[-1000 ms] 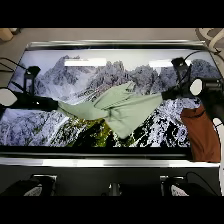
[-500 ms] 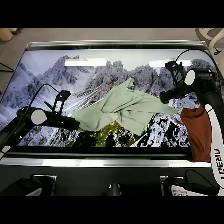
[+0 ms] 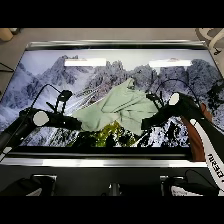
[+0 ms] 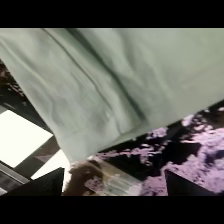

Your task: Fold the shirts.

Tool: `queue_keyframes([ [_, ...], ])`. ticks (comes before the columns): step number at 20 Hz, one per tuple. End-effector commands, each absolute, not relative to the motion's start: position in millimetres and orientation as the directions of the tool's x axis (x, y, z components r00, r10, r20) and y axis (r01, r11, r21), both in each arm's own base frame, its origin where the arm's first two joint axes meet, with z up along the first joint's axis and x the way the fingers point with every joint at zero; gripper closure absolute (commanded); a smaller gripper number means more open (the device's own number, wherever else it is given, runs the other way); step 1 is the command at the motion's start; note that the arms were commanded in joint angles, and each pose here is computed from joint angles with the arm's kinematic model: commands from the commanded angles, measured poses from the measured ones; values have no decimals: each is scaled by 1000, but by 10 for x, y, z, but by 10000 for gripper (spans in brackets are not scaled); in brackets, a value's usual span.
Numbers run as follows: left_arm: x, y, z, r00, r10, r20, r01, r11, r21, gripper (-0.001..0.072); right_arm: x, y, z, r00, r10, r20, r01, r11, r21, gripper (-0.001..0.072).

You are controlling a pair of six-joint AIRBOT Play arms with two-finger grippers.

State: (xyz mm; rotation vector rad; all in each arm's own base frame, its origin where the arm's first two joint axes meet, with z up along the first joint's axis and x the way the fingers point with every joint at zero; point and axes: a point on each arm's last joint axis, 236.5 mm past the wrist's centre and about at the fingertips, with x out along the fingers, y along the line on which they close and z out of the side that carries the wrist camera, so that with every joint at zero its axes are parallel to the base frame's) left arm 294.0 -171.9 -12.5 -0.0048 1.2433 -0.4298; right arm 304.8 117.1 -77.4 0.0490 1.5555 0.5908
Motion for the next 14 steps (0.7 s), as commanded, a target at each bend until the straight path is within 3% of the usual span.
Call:
queue_keyframes([
  [1,2941,-1724,-123,254,-320,-913,313,920,-235,680,3038,1496,-861,-43,522,-852,-212,828,519,19],
  [7,2961,-1728,-118,262,-321,-910,314,920,-235,680,3052,1547,-1001,-52,512,-858,-179,840,512,44],
  [8,2972,-1731,-113,267,-323,-908,314,920,-235,680,3031,1615,-1041,-62,508,-859,-192,838,510,94],
  [9,2975,-1732,-112,268,-323,-908,314,920,-235,680,3029,1676,-1070,-62,503,-862,-210,838,504,180],
  [10,2975,-1730,-111,268,-323,-908,315,920,-234,680,3072,1722,-1076,-40,498,-866,-233,838,493,315],
  [11,2972,-1720,-110,267,-319,-909,317,920,-230,680,3149,1737,-1049,-12,497,-868,-274,833,481,574],
  [12,2971,-1702,-76,262,-317,-911,314,921,-230,680,3220,1736,-957,3,502,-865,-331,817,473,695],
  [14,3067,-1627,180,289,-318,-903,320,921,-222,680,3509,1660,-538,94,511,-855,-460,783,418,695],
])
